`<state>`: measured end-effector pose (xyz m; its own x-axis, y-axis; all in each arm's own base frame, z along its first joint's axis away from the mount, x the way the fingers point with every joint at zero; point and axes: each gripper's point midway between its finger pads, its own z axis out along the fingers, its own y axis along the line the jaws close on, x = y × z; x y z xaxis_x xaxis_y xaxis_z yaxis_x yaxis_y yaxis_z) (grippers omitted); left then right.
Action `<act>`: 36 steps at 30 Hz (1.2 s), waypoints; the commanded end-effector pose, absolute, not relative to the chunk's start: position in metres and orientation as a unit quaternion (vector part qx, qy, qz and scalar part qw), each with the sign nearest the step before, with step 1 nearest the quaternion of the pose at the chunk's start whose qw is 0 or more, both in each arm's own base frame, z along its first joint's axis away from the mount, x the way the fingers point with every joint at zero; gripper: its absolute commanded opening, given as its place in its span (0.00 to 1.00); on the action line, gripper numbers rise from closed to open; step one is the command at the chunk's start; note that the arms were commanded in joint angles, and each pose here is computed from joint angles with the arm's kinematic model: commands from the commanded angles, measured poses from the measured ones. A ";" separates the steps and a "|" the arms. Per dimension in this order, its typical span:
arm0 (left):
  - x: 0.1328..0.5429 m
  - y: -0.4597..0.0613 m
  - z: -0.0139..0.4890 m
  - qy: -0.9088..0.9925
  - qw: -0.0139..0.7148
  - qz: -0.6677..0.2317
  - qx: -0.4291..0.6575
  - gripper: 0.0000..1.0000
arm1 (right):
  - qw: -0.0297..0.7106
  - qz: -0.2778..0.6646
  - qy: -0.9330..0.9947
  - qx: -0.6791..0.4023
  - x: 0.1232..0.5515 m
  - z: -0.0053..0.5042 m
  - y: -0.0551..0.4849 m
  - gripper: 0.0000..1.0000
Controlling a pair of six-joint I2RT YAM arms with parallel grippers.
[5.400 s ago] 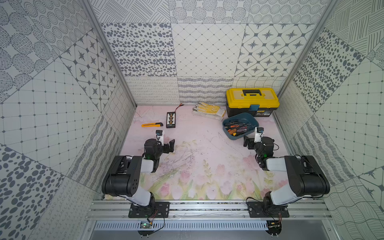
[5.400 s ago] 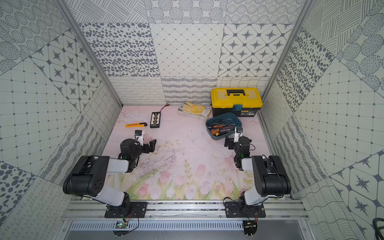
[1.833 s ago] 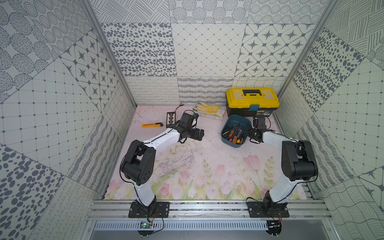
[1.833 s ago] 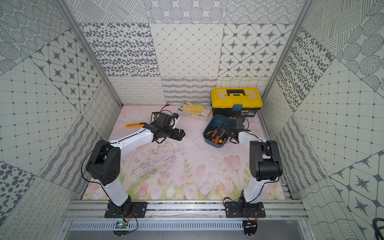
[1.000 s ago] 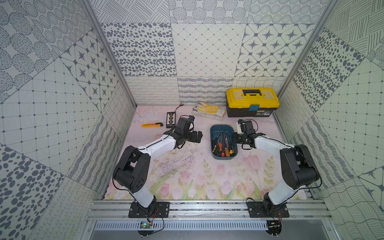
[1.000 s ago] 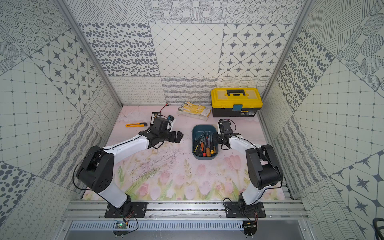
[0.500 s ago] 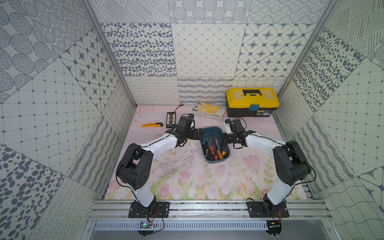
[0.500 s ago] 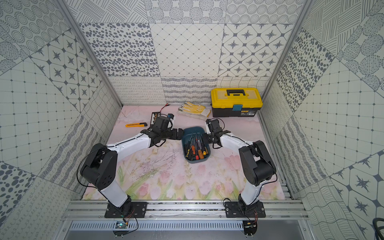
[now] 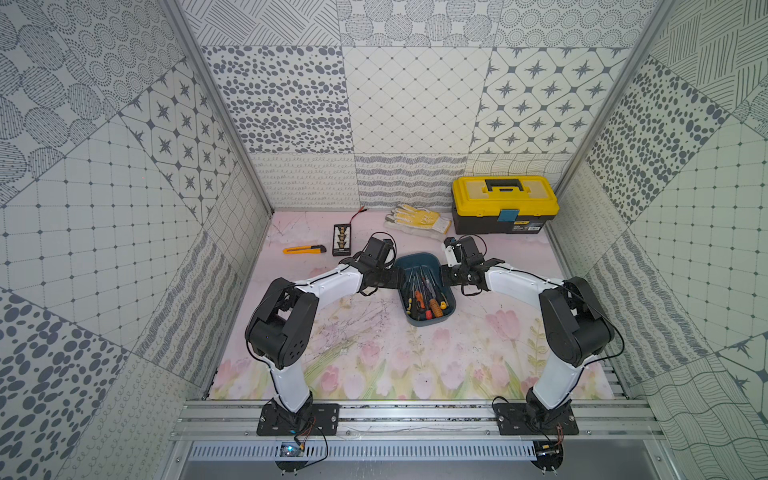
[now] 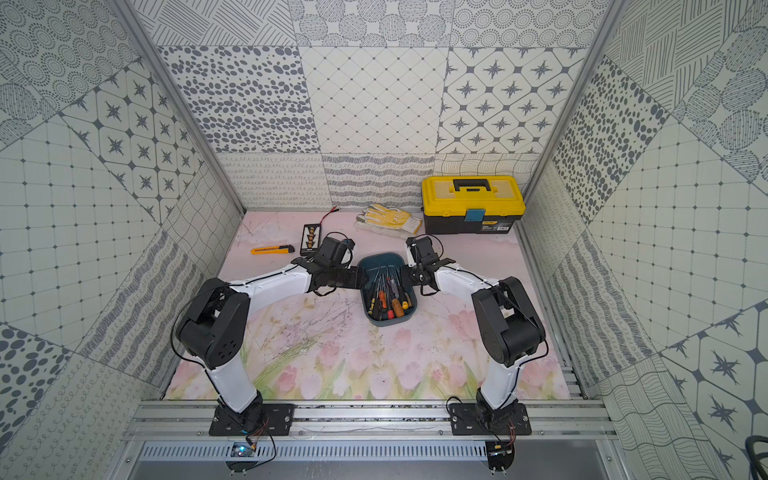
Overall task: Take out the screwdriver from the storage box
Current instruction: Pick up the storage box at the center of the board.
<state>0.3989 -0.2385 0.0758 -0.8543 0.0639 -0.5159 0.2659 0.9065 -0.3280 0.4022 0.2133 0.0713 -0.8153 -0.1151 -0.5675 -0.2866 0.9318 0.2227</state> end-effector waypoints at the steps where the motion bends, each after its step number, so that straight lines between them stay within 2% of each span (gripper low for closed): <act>1: 0.387 -0.235 0.059 0.957 0.211 -0.185 0.073 0.67 | 0.313 0.170 0.928 -0.106 0.417 0.088 0.228 0.00; 5: 0.390 -0.235 0.053 0.959 0.207 -0.179 0.069 0.56 | 0.310 0.176 0.929 -0.105 0.413 0.088 0.229 0.00; 8: 0.391 -0.237 0.049 0.960 0.203 -0.180 0.070 0.53 | 0.311 0.176 0.928 -0.105 0.412 0.088 0.228 0.00; 10: 0.391 -0.238 0.047 0.960 0.200 -0.181 0.072 0.45 | 0.311 0.178 0.928 -0.105 0.411 0.088 0.228 0.00; 13: 0.393 -0.239 0.046 0.961 0.200 -0.179 0.072 0.26 | 0.310 0.183 0.927 -0.107 0.410 0.089 0.231 0.00; 15: 0.394 -0.238 0.046 0.961 0.202 -0.178 0.069 0.25 | 0.309 0.186 0.926 -0.108 0.410 0.089 0.232 0.00; 18: 0.396 -0.238 0.048 0.961 0.204 -0.176 0.069 0.14 | 0.311 0.187 0.925 -0.112 0.410 0.091 0.233 0.00; 20: 0.397 -0.239 0.048 0.961 0.203 -0.174 0.067 0.03 | 0.313 0.188 0.924 -0.114 0.411 0.093 0.234 0.00; 22: 0.399 -0.238 0.048 0.962 0.203 -0.172 0.064 0.00 | 0.313 0.190 0.923 -0.117 0.411 0.094 0.235 0.03; 27: 0.402 -0.234 0.049 0.963 0.207 -0.162 0.056 0.00 | 0.312 0.197 0.922 -0.120 0.411 0.096 0.238 0.12; 31: 0.405 -0.226 0.053 0.964 0.221 -0.139 0.049 0.00 | 0.315 0.205 0.919 -0.120 0.411 0.100 0.240 0.28; 36: 0.409 -0.219 0.063 0.962 0.241 -0.122 0.050 0.00 | 0.320 0.215 0.915 -0.123 0.413 0.113 0.244 0.39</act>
<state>0.4054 -0.2340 0.0594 -0.9078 -0.0654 -0.4142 0.0856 0.9381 -0.3357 0.3976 0.2297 0.0772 -0.8238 -0.0985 -0.5582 -0.3072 0.9052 0.2937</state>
